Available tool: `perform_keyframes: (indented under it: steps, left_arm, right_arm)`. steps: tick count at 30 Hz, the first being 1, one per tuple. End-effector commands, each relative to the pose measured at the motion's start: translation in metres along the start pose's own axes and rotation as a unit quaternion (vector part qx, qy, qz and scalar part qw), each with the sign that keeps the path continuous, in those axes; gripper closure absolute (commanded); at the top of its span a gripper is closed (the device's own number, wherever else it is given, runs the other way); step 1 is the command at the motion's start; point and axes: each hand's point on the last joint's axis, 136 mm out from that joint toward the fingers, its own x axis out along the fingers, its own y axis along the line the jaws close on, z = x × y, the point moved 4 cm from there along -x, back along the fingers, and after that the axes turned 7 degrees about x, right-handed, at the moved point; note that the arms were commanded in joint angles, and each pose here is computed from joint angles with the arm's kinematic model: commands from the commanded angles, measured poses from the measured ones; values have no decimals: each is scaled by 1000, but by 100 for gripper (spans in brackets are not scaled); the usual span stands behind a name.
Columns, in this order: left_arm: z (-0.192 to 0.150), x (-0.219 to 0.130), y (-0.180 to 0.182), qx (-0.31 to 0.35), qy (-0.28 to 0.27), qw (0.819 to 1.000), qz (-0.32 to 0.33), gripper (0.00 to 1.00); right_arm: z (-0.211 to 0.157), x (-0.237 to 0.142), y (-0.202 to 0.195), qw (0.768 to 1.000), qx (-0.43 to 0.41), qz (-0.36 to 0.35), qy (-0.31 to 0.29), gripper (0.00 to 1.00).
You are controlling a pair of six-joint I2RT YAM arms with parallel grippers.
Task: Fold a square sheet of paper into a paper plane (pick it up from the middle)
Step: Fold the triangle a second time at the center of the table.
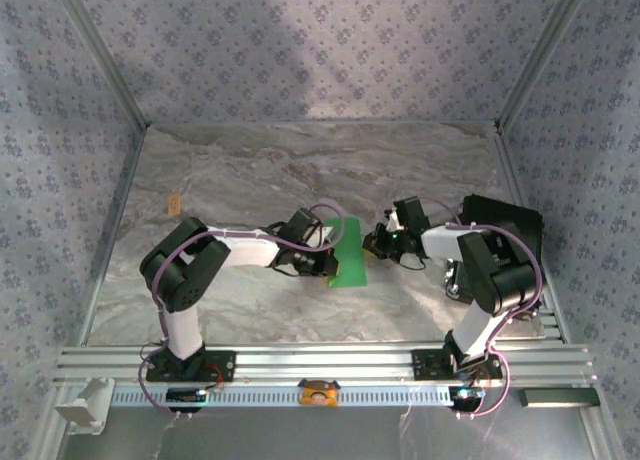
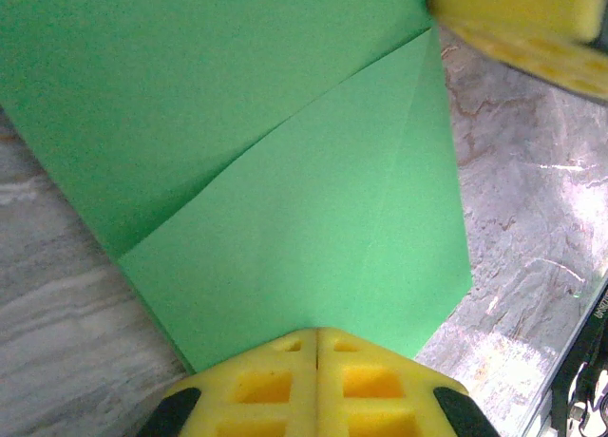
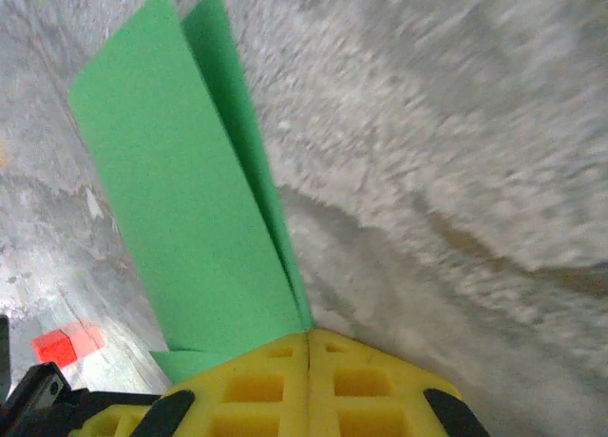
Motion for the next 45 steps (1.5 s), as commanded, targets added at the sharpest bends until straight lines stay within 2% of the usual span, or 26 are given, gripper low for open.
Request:
perform_keyframes:
  steps: [1, 6, 11, 21, 27, 31, 39, 45]
  left_arm:
    - [-36, 6, 37, -37, 54, 995, 80, 100]
    - [-35, 5, 35, -35, 51, 995, 77, 100]
    - [-32, 4, 33, -34, 48, 995, 74, 100]
    - [-15, -6, 11, -19, 24, 999, 43, 100]
    - [16, -24, -21, 3, -17, 1000, 14, 98]
    - [27, -22, -34, 11, -29, 999, -22, 96]
    - [28, 4, -43, 12, 6, 998, -57, 96]
    - [17, 15, -27, 0, 23, 1000, -21, 97]
  right_arm:
    - [8, -11, 5, 1000, -14, -5, -23, 93]
    - [-9, -18, 28, 999, -51, 18, -8, 92]
    - [-32, 1, 32, 997, -62, 18, 32, 92]
    - [-39, 20, -10, 997, -30, -34, 56, 100]
    - [-40, 17, -13, 998, -29, -39, 50, 100]
    - [-40, 18, -13, 998, -27, -38, 48, 100]
    - [-39, 17, -14, 998, -25, -38, 47, 100]
    - [-41, 17, -18, 998, -23, -41, 47, 100]
